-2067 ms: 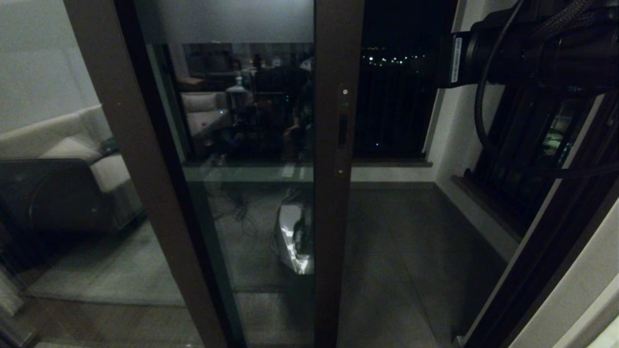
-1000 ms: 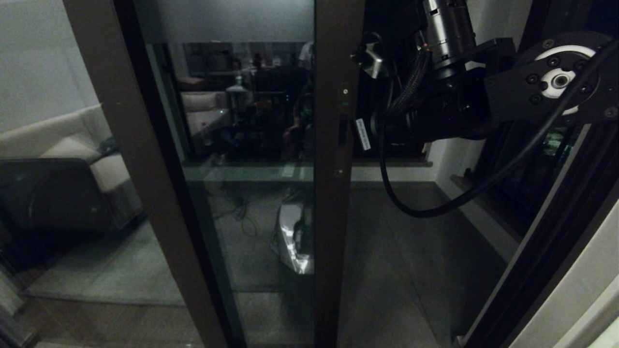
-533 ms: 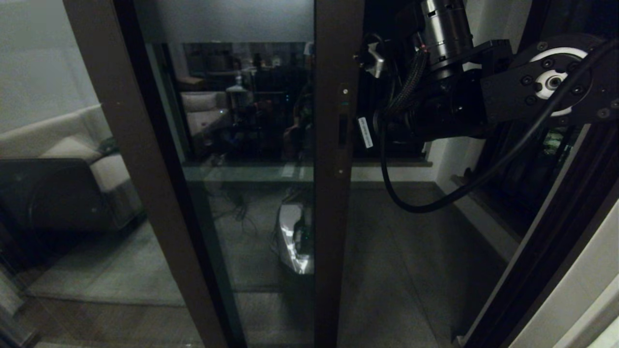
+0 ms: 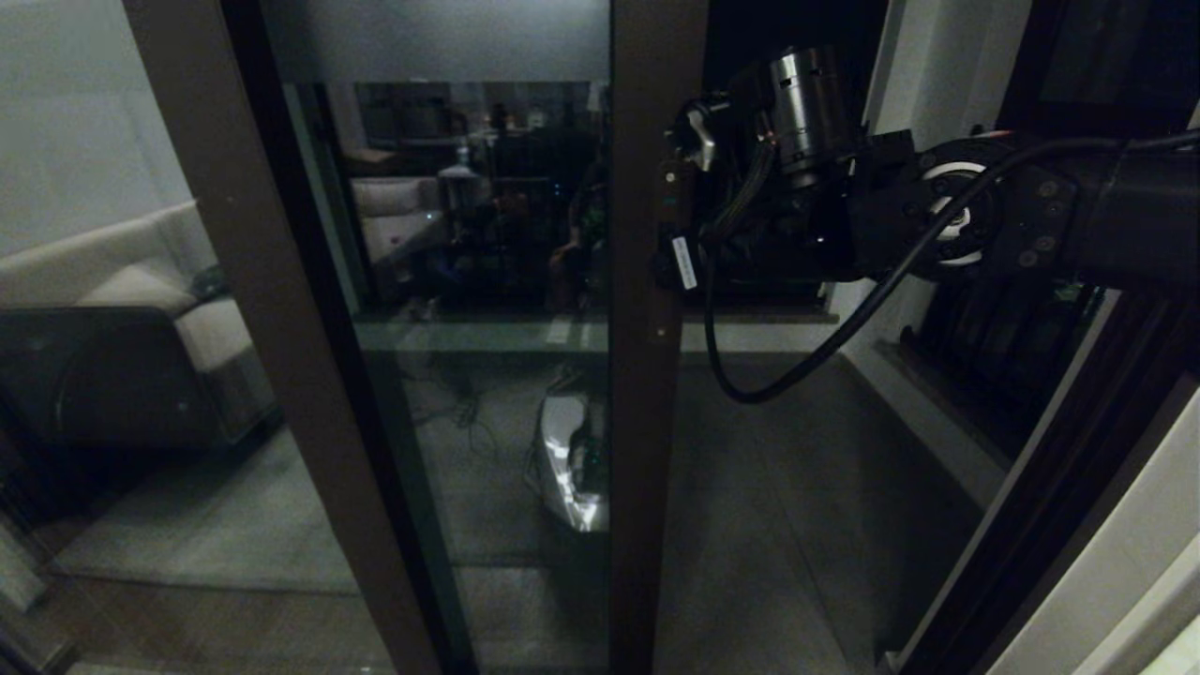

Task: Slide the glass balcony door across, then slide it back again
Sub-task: Close the slid door

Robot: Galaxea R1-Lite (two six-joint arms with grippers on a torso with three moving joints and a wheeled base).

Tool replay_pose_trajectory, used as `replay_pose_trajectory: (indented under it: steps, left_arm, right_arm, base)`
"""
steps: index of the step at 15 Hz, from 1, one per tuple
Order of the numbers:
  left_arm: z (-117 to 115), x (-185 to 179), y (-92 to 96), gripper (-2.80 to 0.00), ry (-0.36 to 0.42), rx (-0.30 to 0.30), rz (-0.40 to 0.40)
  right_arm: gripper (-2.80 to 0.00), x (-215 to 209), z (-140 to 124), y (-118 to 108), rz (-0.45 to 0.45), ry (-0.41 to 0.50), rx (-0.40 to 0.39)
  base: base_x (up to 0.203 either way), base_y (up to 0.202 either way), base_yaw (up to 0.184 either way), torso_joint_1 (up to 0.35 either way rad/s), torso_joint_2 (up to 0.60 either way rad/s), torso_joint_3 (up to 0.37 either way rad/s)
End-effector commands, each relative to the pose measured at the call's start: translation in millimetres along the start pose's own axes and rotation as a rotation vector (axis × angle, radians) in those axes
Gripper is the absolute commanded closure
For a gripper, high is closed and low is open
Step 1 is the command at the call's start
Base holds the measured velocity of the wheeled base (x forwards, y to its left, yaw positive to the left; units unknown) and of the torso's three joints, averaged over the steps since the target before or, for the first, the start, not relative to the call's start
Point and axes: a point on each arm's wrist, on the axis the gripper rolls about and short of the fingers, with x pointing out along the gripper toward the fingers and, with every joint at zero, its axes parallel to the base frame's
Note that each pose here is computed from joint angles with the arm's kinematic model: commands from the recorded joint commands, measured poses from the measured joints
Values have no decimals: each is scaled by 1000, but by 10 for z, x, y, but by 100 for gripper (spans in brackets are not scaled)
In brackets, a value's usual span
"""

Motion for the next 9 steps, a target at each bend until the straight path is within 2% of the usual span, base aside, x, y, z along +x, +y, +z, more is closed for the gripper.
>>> replay_pose_trajectory:
  steps: [1,5,9]
  left_arm:
    - [-4,2,0,0,3,-1,0]
    - [-4,2,0,0,3,0,0]
    - [-4,1,0,0,2,1,0]
  right_arm:
    - [-280,76,-44,-43,-16,16,-5]
    - [-280,100,-49,-122,-30,18,-15]
    - [-280,207,-84,-93,-32,5,-13]
  base:
    - [0,0,0,0,0,0]
    - [0,0,0,0,0,0]
    - [0,0,0,0,0,0]
